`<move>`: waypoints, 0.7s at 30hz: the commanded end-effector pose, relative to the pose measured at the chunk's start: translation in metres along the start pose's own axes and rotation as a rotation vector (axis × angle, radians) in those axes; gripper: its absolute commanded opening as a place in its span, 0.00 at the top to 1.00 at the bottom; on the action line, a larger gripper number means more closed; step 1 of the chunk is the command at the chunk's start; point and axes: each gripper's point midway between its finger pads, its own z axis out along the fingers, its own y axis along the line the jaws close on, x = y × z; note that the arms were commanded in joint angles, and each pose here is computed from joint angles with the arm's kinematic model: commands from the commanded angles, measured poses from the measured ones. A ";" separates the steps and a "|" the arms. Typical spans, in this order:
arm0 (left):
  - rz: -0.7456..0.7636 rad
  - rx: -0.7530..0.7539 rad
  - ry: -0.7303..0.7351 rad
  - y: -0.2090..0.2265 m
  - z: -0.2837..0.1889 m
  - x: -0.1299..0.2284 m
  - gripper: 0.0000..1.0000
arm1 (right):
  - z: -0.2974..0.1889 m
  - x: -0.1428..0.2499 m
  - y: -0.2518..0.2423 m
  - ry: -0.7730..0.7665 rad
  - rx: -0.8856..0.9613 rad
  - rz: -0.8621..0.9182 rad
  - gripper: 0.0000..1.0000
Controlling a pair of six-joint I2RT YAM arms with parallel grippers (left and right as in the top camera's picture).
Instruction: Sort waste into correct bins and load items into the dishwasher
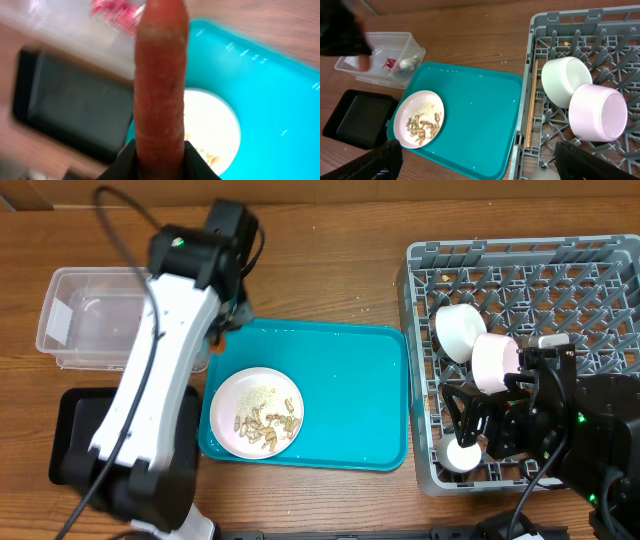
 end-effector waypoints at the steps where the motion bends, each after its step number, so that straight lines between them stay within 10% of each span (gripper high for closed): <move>1: -0.122 -0.048 -0.026 0.033 -0.025 0.015 0.84 | -0.005 -0.004 0.001 -0.022 -0.001 0.001 0.00; 21: -0.756 -0.251 0.199 0.152 0.113 0.167 0.70 | -0.005 -0.004 0.001 -0.022 -0.001 0.001 0.00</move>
